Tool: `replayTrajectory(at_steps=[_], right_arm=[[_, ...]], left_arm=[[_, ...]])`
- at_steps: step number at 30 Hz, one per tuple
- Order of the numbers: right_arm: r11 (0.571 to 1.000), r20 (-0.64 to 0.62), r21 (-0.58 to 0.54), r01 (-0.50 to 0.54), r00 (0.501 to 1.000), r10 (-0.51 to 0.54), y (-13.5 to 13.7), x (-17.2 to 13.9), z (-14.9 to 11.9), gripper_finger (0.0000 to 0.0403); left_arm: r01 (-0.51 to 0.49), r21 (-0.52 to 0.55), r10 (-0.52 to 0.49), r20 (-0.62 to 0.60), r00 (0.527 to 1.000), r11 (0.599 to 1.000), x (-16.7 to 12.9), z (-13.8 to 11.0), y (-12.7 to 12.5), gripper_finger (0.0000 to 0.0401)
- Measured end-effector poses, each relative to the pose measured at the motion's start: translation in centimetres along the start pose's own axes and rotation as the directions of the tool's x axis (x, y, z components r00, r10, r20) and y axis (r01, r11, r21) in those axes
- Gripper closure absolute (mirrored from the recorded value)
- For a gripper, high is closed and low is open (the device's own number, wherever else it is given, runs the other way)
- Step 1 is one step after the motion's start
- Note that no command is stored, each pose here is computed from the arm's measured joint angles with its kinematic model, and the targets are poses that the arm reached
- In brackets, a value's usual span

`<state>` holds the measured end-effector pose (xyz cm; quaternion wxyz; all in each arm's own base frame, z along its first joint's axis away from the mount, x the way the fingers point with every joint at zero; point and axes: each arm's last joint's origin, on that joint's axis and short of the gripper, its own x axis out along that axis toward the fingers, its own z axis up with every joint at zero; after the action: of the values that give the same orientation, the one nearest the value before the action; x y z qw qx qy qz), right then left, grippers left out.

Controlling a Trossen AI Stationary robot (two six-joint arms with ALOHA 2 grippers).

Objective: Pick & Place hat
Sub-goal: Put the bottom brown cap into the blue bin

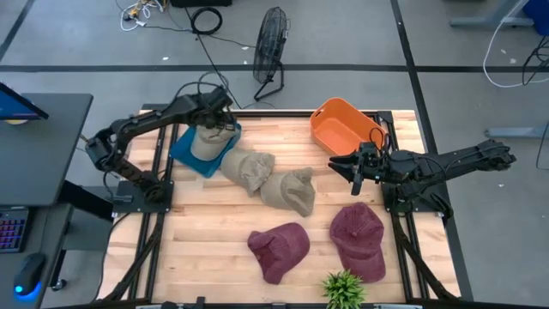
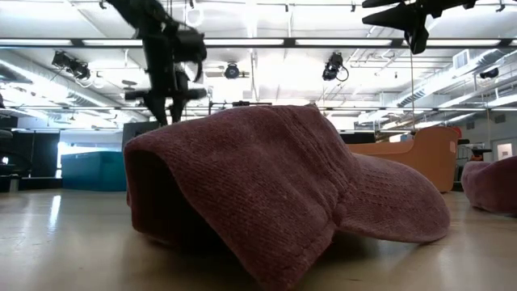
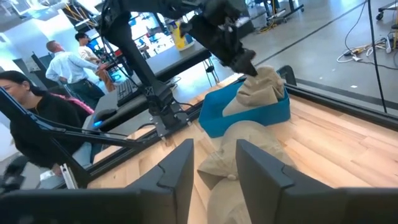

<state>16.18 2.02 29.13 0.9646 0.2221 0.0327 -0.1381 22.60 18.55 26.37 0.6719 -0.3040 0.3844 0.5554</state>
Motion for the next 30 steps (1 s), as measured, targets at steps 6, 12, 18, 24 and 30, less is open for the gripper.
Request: replayTrajectory(at_steps=[6, 12, 18, 24, 30], right_arm=[[1.0, 0.0, -0.02, 0.001, 1.0, -0.001, 0.0, 0.0, 0.0, 0.035], [1.0, -0.001, -0.019, 0.001, 1.0, -0.001, 0.0, 0.0, 0.0, 0.0396], [1.0, -0.005, -0.012, 0.003, 1.0, -0.003, 0.0, 0.0, -0.1, 0.0399], [1.0, -0.006, -0.012, 0.003, 1.0, -0.003, 0.0, 0.0, -0.1, 0.0399], [1.0, -0.007, -0.013, 0.004, 1.0, -0.004, 0.0, 0.0, -0.1, 0.0396]], left_arm=[[0.092, 0.144, -0.095, 0.016, 0.995, 0.985, -0.7, -0.4, -1.8, 0.0331], [0.156, 0.152, -0.152, -0.036, 0.988, 0.976, 1.7, -1.5, -3.5, 0.0395], [0.117, 0.152, -0.106, -0.08, 0.991, 0.981, 3.8, -1.6, -3.6, 0.0398], [0.072, 0.147, -0.057, -0.108, 0.993, 0.986, 5.5, -1.6, -3.4, 0.0399], [0.018, 0.136, 0.002, -0.142, 0.99, 0.991, 7.5, -1.4, -2.8, 0.04]])
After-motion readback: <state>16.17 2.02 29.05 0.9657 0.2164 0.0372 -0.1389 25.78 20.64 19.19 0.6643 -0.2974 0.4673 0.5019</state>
